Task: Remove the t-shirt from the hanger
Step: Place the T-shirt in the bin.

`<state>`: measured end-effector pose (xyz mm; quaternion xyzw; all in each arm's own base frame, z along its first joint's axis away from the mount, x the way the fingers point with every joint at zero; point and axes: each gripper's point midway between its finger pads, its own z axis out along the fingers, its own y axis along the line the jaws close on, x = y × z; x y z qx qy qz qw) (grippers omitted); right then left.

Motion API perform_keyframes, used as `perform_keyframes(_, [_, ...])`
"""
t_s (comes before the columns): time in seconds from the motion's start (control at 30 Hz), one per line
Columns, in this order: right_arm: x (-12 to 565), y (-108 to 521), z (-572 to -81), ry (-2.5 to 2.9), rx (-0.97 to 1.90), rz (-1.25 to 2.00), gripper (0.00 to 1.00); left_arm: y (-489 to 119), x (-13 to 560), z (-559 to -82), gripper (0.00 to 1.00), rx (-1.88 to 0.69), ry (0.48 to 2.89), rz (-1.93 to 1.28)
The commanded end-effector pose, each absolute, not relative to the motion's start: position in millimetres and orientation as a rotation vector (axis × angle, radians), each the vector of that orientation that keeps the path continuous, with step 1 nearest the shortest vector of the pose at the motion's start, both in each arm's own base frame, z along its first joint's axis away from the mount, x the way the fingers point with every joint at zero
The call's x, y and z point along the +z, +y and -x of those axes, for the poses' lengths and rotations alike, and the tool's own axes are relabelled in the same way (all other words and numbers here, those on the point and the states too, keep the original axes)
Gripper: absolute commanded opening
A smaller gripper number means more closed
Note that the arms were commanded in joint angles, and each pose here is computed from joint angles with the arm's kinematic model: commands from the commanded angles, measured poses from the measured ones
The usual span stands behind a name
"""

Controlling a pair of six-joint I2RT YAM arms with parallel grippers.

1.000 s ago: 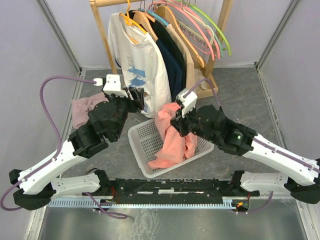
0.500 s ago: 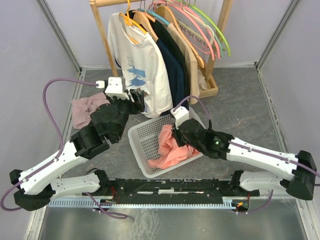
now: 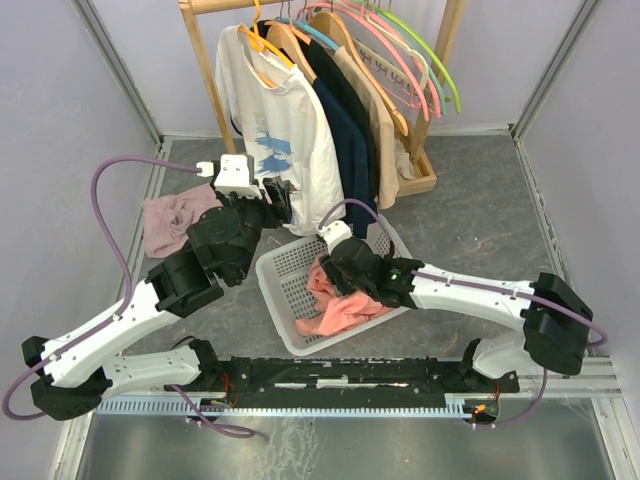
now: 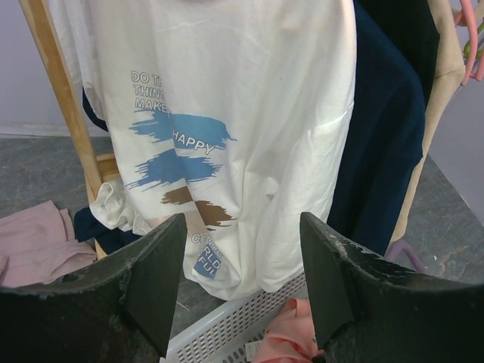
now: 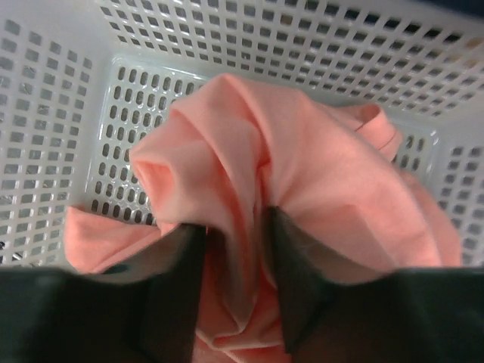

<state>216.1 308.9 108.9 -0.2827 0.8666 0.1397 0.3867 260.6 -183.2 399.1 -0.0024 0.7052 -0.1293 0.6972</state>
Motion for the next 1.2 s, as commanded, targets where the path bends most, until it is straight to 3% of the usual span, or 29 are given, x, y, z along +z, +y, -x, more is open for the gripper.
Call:
perform_keyframes(0.0, [193,322,-231,2.02,0.454,0.652,0.58,-180,420,-263,0.68,-0.325,1.515,0.077])
perform_keyframes(0.2, [288,298,-237,1.862,0.425,0.601,0.72,-184,420,-265,0.68,-0.324,1.517,0.071])
perform_keyframes(0.63, [474,221,-299,1.507,0.325,0.372,0.74,-211,413,-269,0.85,-0.377,1.545,0.002])
perform_keyframes(0.97, [544,229,-368,1.424,0.413,0.434,0.71,-223,408,-272,0.85,-0.391,1.557,-0.031])
perform_keyframes(1.17, [545,234,-412,1.433,0.465,0.425,0.69,-230,405,-273,0.86,-0.401,1.558,-0.051])
